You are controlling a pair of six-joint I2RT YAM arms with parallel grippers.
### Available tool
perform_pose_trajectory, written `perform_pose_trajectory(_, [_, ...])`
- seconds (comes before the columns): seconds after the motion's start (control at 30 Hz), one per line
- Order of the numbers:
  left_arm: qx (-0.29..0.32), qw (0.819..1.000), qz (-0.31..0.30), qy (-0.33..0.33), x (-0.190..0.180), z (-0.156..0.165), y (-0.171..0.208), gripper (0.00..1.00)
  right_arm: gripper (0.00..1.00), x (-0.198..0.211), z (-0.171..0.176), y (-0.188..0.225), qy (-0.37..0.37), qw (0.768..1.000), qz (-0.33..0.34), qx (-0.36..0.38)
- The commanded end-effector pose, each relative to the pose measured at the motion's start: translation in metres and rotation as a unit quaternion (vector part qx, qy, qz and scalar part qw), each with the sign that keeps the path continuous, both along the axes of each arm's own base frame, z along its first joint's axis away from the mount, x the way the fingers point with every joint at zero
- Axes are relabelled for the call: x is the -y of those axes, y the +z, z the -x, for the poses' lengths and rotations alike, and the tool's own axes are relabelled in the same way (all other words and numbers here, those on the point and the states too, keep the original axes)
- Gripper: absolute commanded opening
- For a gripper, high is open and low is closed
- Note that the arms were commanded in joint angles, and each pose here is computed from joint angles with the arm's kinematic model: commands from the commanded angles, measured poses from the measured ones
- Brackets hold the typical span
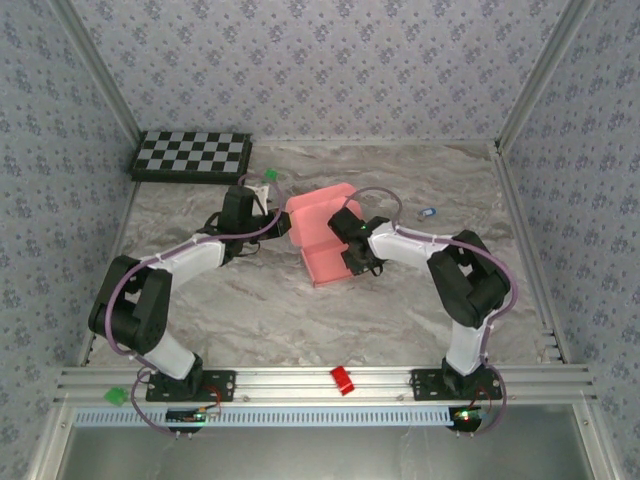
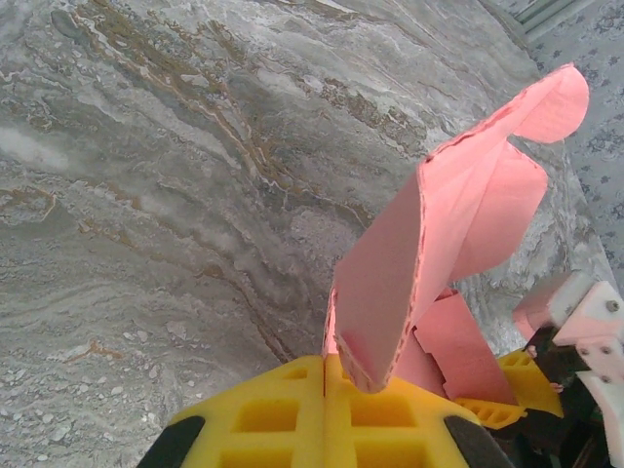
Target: Fold the paper box
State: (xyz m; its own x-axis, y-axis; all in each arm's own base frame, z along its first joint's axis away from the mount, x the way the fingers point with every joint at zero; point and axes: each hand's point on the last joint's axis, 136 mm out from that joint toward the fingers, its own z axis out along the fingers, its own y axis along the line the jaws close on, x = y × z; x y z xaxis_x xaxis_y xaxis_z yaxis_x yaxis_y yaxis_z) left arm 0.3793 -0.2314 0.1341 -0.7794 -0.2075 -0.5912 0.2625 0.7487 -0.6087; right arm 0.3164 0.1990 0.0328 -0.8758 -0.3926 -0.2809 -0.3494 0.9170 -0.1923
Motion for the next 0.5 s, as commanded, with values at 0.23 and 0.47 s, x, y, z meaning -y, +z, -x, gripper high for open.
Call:
perform_pose_trajectory(0.23, [0.029, 0.999, 0.013, -0.022, 0.010, -0.004, 0.016, 0.00, 0.45, -0.011, -0.013, 0.024, -0.028, 0.997, -0.056, 0.033])
perform_pose_trajectory(0.47, [0.030, 0.999, 0.015, -0.026, 0.011, -0.004, 0.016, 0.00, 0.47, -0.009, -0.016, 0.027, -0.043, 0.996, -0.075, 0.037])
